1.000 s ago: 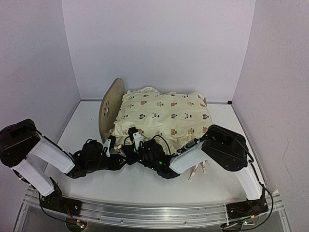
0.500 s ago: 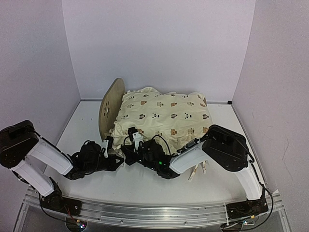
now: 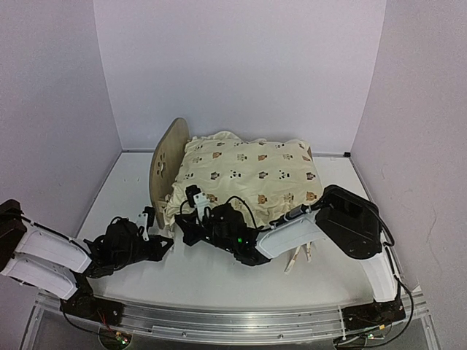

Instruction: Set up the pet bed

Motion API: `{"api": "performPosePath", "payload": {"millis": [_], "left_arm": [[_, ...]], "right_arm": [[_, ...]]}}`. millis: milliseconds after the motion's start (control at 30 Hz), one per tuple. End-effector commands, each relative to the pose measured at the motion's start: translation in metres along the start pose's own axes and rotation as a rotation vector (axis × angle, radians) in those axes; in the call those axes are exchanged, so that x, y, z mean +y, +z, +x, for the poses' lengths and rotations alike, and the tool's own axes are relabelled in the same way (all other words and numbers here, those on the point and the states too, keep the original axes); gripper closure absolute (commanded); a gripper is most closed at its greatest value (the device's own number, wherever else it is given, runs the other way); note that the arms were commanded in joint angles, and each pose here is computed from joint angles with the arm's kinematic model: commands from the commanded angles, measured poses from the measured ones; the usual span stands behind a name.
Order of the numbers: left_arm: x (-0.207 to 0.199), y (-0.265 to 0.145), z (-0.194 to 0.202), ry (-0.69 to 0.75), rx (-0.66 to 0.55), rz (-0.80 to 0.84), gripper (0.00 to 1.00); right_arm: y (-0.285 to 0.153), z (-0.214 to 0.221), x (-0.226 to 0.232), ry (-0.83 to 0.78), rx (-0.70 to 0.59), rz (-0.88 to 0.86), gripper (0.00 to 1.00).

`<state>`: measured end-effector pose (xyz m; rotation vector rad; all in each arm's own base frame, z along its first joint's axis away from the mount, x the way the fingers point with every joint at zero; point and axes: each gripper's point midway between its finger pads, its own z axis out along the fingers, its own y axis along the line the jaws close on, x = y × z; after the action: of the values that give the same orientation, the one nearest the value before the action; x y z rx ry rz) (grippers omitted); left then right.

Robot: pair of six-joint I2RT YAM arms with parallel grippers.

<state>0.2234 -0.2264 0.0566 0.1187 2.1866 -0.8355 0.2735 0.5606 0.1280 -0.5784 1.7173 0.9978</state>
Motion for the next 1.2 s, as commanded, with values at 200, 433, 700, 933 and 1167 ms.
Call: {"api": "performPosePath", "payload": {"millis": [200, 433, 700, 933, 1167], "left_arm": [[0.018, -0.012, 0.000, -0.010, -0.028, -0.076, 1.00], [0.019, -0.010, 0.000, -0.011, -0.025, -0.085, 1.00], [0.024, -0.012, 0.003, -0.041, -0.020, -0.104, 1.00], [0.029, -0.015, 0.011, -0.093, 0.010, -0.128, 1.00], [0.028, -0.017, 0.006, -0.073, -0.005, -0.125, 1.00]], "right_arm": [[-0.005, -0.088, 0.057, -0.040, -0.110, -0.114, 1.00], [0.015, -0.111, 0.064, -0.148, -0.124, -0.080, 1.00], [0.044, -0.128, 0.040, -0.211, -0.136, 0.005, 1.00], [0.061, -0.131, -0.004, -0.187, -0.134, 0.101, 1.00], [0.050, -0.089, -0.019, -0.133, -0.065, 0.063, 1.00]]}}
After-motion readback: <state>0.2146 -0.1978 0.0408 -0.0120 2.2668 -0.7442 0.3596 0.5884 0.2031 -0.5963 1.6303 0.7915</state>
